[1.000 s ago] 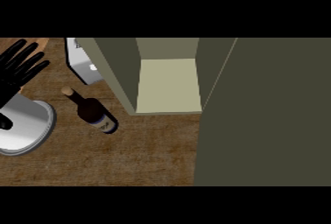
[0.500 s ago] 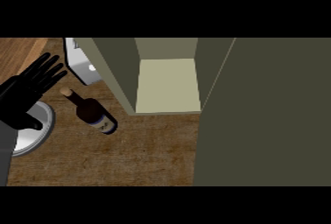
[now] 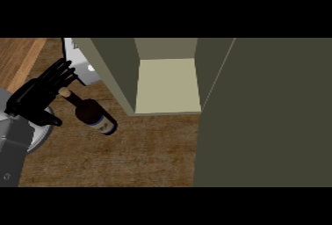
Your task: Pick up the wine, place it into the cabinet and close the cabinet
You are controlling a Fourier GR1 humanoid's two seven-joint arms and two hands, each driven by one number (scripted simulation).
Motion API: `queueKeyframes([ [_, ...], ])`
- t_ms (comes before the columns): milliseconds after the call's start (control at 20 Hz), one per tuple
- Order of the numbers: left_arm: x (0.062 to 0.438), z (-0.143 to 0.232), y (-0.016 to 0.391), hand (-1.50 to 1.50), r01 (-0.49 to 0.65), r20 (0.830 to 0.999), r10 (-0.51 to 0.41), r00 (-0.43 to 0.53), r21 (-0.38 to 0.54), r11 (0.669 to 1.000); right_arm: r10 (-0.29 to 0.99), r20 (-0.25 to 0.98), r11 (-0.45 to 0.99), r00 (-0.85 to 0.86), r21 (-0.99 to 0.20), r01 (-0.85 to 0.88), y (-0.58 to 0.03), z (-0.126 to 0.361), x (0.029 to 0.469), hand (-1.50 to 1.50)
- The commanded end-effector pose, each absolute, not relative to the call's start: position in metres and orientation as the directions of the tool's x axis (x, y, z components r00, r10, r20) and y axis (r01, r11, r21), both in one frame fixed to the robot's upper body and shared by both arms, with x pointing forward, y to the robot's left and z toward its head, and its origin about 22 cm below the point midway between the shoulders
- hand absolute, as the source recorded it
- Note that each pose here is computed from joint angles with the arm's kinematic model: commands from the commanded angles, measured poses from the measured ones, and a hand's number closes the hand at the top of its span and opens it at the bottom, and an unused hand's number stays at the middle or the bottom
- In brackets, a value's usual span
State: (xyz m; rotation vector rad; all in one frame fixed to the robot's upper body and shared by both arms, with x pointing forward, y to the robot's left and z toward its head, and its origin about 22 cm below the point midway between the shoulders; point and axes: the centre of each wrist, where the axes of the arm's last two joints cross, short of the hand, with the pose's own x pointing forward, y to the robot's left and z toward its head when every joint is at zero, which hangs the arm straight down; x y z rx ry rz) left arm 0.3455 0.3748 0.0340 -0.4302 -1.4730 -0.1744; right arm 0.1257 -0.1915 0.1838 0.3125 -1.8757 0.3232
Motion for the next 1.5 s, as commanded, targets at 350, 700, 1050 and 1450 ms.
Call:
queueKeyframes([
  [350, 0.349, -0.016, 0.353, -1.50, 0.410, 0.980, 0.135, 0.149, -0.185, 0.893, -0.095, 0.923, 0.915, -0.372, -0.066, -0.398, -0.209, 0.215, 0.084, -1.50],
  [700, 0.334, -0.050, 0.346, -1.50, 0.430, 0.975, 0.123, 0.185, -0.193, 0.882, -0.119, 0.920, 0.911, -0.374, -0.048, -0.409, -0.208, 0.217, 0.078, -1.50],
  [1050, 0.326, -0.069, 0.342, -1.50, 0.444, 0.968, 0.168, 0.185, -0.235, 0.865, -0.132, 0.918, 0.915, -0.375, -0.033, -0.402, -0.200, 0.212, 0.089, -1.50],
  [1450, 0.325, -0.076, 0.348, -1.50, 0.350, 0.923, 0.309, 0.229, -0.374, 0.859, -0.136, 0.915, 0.924, -0.379, -0.021, -0.382, -0.198, 0.206, 0.085, -1.50],
])
